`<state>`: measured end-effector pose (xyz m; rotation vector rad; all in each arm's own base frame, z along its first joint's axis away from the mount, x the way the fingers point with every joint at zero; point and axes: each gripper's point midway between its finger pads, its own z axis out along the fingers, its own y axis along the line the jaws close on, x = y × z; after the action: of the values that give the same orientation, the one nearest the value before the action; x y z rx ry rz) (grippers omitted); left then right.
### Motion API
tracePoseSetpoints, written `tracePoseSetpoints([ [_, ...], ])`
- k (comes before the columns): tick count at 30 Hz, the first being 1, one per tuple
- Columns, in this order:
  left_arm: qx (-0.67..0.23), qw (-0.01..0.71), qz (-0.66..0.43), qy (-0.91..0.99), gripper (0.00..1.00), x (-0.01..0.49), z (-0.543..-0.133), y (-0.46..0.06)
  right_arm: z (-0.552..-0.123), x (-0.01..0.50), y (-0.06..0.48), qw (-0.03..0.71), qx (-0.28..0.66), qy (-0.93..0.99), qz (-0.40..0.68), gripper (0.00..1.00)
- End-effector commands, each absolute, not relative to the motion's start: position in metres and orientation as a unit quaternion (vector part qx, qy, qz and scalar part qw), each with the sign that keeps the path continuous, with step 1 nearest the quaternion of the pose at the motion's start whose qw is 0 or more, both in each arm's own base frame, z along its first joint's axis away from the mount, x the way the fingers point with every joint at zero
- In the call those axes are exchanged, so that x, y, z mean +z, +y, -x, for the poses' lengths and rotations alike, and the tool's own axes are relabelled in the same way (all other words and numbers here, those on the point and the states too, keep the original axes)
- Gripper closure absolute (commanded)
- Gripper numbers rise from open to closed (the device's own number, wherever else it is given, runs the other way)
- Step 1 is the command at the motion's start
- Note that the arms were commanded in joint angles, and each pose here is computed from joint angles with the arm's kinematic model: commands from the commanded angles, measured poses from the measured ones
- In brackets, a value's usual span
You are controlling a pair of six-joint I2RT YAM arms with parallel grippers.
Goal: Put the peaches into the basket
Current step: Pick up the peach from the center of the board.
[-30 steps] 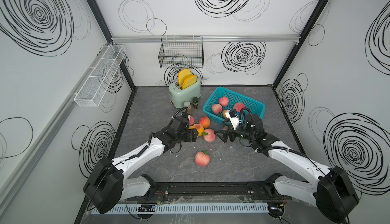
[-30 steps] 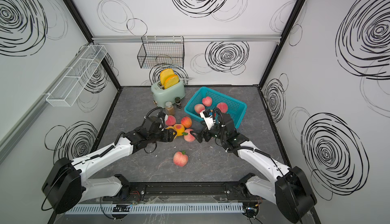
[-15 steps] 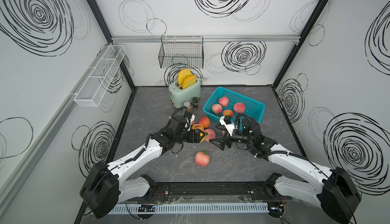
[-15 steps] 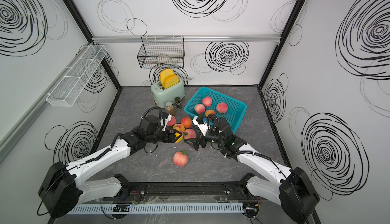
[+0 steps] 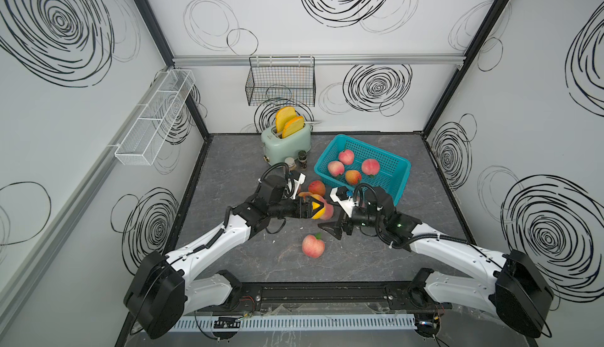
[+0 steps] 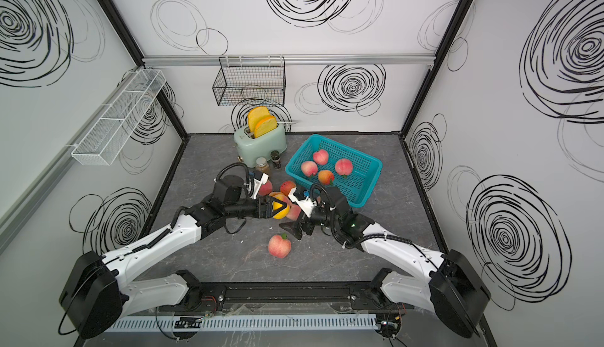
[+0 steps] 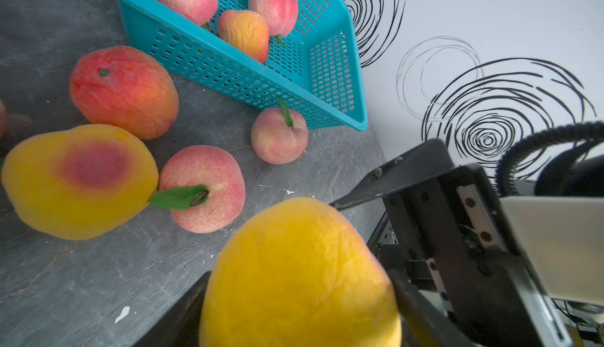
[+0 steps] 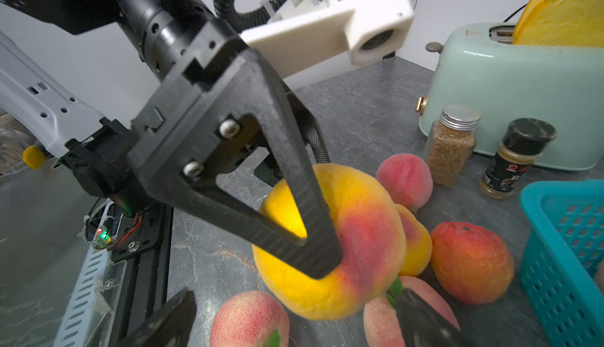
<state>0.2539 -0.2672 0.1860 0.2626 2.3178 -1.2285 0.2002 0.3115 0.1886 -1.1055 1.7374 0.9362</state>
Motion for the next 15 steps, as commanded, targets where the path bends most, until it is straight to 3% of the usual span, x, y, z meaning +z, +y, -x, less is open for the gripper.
tracePoseSetpoints([
  [1,-0.483,0.264,-0.109,0.828,0.21,0.207,-0.252,-0.273,-0.210,0.201,0.319,0.453,0.357,0.684,0.447,0.01],
  [15,-0.491,0.258,-0.118,0.824,0.22,0.207,-0.249,-0.276,-0.226,0.212,0.333,0.475,0.357,0.684,0.424,0.02],
])
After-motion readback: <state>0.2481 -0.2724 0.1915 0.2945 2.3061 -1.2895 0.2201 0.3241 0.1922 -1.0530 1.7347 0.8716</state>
